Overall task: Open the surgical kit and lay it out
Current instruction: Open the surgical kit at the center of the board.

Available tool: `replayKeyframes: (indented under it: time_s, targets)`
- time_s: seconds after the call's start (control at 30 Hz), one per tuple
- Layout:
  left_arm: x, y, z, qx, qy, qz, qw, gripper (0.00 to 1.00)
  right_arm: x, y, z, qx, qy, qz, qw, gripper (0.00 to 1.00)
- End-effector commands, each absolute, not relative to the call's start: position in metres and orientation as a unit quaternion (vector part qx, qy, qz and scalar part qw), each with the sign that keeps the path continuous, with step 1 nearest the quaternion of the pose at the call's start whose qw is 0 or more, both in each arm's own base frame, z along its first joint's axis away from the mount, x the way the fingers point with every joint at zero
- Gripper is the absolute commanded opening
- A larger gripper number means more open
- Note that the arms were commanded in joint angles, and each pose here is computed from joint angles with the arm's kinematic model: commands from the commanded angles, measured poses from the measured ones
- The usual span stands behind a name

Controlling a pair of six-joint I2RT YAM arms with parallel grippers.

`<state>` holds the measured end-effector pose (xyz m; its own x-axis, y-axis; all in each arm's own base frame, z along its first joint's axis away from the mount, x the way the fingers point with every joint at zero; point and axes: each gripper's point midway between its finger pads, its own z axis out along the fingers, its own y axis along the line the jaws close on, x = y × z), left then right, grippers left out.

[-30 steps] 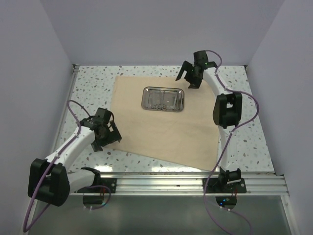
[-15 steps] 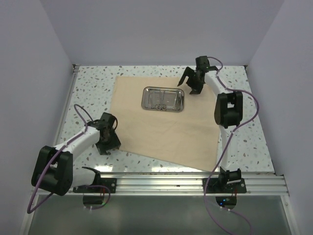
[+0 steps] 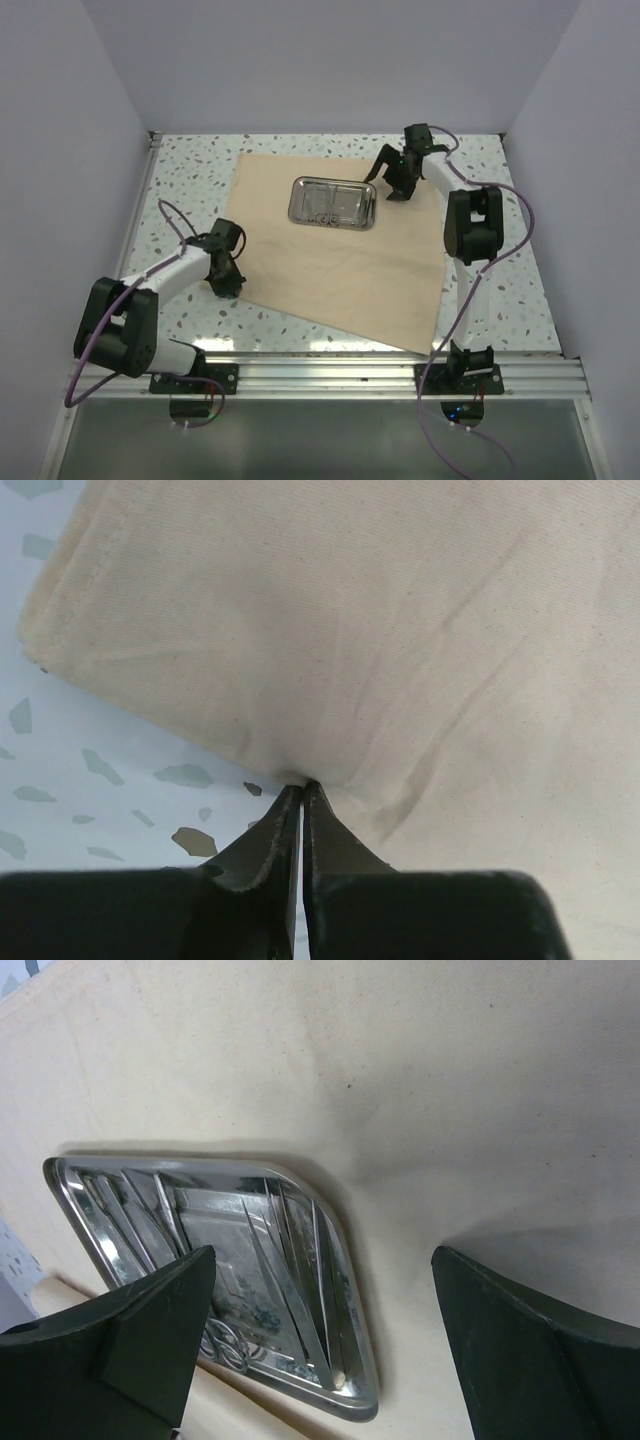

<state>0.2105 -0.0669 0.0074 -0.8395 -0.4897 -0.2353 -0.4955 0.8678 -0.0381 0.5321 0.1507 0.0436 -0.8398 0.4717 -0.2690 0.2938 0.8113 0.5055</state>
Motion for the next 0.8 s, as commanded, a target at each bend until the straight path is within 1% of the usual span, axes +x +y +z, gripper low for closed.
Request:
replayKeyframes:
  time_s: [0.0, 0.03, 0.2, 0.33, 0.37, 0.43, 0.47, 0.5, 0.57, 0.67, 0.7, 0.77]
  targets:
    - [0.215, -0.055, -0.025, -0.249, 0.959, 0.048, 0.128, 0.04, 0.514, 0.147, 0.054, 0.212, 0.930, 0.242, 0.179, 0.94]
    - [0.218, -0.056, -0.026, -0.246, 0.960, 0.047, 0.129, 0.00, 0.512, 0.145, 0.058, 0.212, 0.928, 0.245, 0.184, 0.93]
    - [0.228, -0.064, -0.029, -0.231, 0.964, 0.030, 0.128, 0.00, 0.491, 0.140, 0.050, 0.218, 0.928, 0.248, 0.172, 0.93]
    - [0.227, -0.073, -0.003, -0.220, 0.967, 0.016, 0.126, 0.00, 0.481, 0.138, 0.054, 0.221, 0.927, 0.252, 0.171, 0.93]
    - [0.228, -0.076, 0.013, -0.220, 0.965, 0.003, 0.143, 0.00, 0.479, 0.138, 0.060, 0.219, 0.926, 0.254, 0.176, 0.93]
    - [0.213, -0.081, 0.032, -0.214, 0.968, -0.005, 0.131, 0.00, 0.474, 0.137, 0.060, 0.216, 0.927, 0.251, 0.177, 0.93]
    - [0.209, -0.082, 0.047, -0.214, 0.966, -0.017, 0.143, 0.00, 0.473, 0.136, 0.062, 0.215, 0.927, 0.250, 0.179, 0.93]
    - [0.196, -0.081, 0.055, -0.212, 0.969, -0.012, 0.128, 0.00, 0.471, 0.135, 0.064, 0.215, 0.927, 0.247, 0.181, 0.93]
    - [0.184, -0.081, 0.074, -0.218, 0.966, -0.031, 0.136, 0.00, 0.471, 0.133, 0.063, 0.216, 0.928, 0.242, 0.184, 0.93]
    - [0.153, -0.080, 0.090, -0.219, 0.969, -0.043, 0.109, 0.00, 0.473, 0.130, 0.058, 0.221, 0.928, 0.238, 0.181, 0.93]
    - [0.136, -0.078, 0.091, -0.218, 0.972, -0.037, 0.082, 0.00, 0.474, 0.131, 0.056, 0.222, 0.929, 0.237, 0.179, 0.93]
    - [0.120, -0.080, 0.099, -0.215, 0.972, -0.056, 0.070, 0.00, 0.477, 0.130, 0.055, 0.225, 0.928, 0.236, 0.180, 0.93]
